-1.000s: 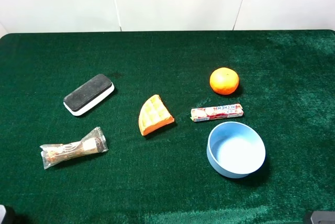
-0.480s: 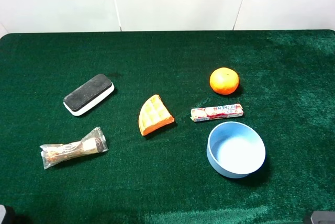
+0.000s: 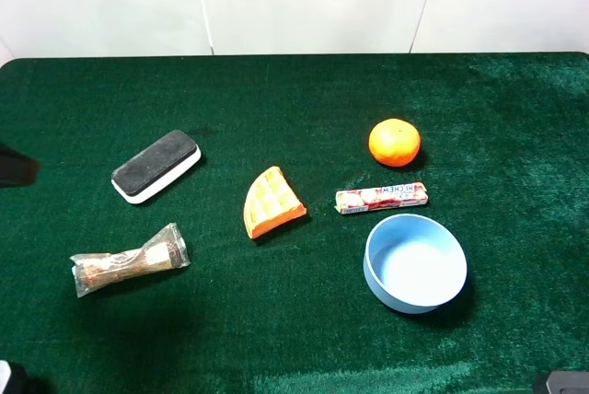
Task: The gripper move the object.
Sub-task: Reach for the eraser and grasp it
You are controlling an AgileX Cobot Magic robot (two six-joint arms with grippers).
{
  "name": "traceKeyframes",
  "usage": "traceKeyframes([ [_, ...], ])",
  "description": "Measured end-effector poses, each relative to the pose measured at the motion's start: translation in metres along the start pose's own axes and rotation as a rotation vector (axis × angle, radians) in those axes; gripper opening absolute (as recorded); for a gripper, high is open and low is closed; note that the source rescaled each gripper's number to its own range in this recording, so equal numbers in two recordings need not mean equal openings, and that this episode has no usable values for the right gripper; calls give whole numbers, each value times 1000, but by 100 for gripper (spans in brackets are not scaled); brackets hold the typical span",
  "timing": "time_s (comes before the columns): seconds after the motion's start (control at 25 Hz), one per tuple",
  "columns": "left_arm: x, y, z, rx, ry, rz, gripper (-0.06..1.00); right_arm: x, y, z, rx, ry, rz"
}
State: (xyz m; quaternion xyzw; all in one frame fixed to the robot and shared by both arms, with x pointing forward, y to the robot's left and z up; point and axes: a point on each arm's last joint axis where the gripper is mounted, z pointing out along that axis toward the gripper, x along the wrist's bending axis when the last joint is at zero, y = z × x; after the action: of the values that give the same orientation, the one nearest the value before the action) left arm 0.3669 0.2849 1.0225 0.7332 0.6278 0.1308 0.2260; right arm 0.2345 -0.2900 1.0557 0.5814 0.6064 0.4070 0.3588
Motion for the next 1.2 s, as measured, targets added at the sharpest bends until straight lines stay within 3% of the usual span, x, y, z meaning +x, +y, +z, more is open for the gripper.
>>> traceKeyframes([
  [0.2, 9, 22, 22, 86, 29, 25, 100, 0, 0, 0, 0, 0, 0],
  [0.4, 8, 51, 41, 137, 45, 119, 100, 0, 0, 0, 0, 0, 0],
  [0.8, -16, 98, 98, 258, -11, 230, 100, 0, 0, 0, 0, 0, 0],
  [1.2, -40, 99, 156, 362, -32, 338, 100, 0, 0, 0, 0, 0, 0],
])
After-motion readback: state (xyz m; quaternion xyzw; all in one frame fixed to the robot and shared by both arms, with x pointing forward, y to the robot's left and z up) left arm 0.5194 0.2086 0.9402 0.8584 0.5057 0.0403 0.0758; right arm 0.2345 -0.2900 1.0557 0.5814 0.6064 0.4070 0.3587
